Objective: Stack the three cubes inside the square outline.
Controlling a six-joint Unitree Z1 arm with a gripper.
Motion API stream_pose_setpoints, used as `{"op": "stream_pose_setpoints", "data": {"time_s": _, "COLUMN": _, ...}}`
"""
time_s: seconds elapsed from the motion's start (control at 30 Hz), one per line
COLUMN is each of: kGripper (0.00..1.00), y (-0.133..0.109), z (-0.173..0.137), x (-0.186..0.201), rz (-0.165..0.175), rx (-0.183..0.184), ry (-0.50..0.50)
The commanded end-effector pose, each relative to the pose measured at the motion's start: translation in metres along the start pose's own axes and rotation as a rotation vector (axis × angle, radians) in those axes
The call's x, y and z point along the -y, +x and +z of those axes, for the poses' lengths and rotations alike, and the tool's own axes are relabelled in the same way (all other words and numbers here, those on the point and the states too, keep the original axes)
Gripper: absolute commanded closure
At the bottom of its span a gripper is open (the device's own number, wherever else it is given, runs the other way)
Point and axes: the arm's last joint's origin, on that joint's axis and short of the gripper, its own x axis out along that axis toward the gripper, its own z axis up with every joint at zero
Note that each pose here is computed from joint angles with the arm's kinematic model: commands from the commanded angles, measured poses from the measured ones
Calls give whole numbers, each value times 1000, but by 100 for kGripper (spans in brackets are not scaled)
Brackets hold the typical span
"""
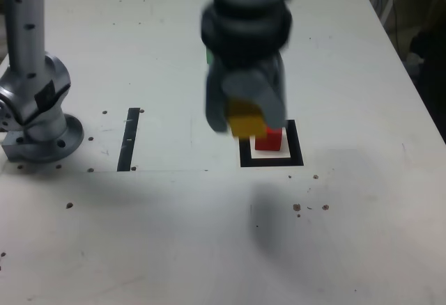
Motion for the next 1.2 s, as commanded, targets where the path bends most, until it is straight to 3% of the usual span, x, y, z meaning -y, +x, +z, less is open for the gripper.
{"op": "stream_pose_setpoints", "data": {"time_s": 0.0, "kGripper": 83, "y": -17, "z": -15, "x": -21, "rz": 6, "rx": 17, "ry": 15}}
{"op": "stream_pose_setpoints", "data": {"time_s": 0.3, "kGripper": 83, "y": -21, "z": -21, "x": -64, "rz": -9, "rx": -15, "ry": 25}}
{"op": "stream_pose_setpoints", "data": {"time_s": 0.87, "kGripper": 83, "y": 19, "z": 29, "x": -67, "rz": -15, "rx": -114, "ry": 104}}
{"op": "stream_pose_setpoints", "data": {"time_s": 1.17, "kGripper": 82, "y": 36, "z": 49, "x": -67, "rz": -25, "rx": -127, "ry": 116}}
